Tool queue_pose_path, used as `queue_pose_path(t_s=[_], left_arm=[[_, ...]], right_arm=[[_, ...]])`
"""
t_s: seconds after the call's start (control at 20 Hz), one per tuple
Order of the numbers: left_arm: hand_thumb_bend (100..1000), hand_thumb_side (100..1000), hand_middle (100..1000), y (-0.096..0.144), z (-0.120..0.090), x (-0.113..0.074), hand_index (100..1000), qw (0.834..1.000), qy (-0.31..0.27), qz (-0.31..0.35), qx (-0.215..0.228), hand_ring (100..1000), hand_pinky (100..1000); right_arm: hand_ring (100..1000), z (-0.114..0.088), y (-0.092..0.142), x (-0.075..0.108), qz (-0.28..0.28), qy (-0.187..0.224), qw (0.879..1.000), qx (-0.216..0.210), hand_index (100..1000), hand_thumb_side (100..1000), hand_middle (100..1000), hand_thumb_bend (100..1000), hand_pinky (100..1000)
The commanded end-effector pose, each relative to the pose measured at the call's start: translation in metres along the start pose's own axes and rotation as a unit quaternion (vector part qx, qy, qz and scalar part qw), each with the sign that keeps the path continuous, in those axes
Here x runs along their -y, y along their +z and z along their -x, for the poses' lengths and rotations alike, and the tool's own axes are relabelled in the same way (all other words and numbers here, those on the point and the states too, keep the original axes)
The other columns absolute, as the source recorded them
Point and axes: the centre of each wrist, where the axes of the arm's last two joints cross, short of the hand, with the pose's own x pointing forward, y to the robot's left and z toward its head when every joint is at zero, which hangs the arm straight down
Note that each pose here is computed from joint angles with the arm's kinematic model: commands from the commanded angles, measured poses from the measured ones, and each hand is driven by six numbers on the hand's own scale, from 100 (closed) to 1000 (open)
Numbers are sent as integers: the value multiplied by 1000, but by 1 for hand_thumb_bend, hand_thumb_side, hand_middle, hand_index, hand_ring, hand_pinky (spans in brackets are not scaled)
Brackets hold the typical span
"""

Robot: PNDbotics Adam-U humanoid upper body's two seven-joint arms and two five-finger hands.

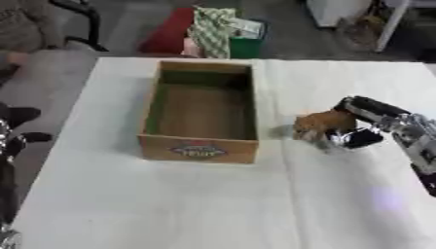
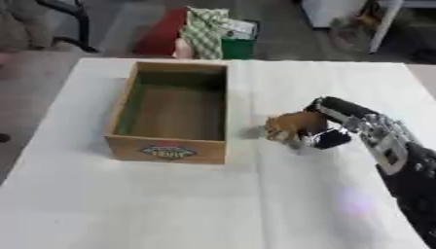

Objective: Pick up objects on the table and place them in the box.

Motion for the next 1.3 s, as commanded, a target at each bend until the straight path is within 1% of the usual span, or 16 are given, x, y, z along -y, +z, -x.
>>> queue_pose_path(t_s=[0.05,0.4,0.75,1.1,1.3], left_arm=[[100,770,574,-3,-7,-3,608,1000,-5,3,15,768,569],[100,769,574,-3,-7,-3,609,1000,-6,3,15,768,569],[100,770,574,-2,-6,-3,609,1000,-6,4,14,768,569],[100,771,574,-2,-6,-3,609,1000,-5,7,11,768,569],[100,770,574,-1,-6,-2,609,1000,-4,10,10,768,569]], right_arm=[[280,-2,6,24,33,11,999,9,288,247,103,100,491],[266,-17,5,48,74,1,996,46,269,224,100,100,478],[263,-30,-1,71,106,-14,992,73,264,214,100,100,472],[266,-45,-19,100,135,-26,985,101,267,206,100,100,470],[267,-53,-34,112,142,-40,983,113,270,203,100,100,467]])
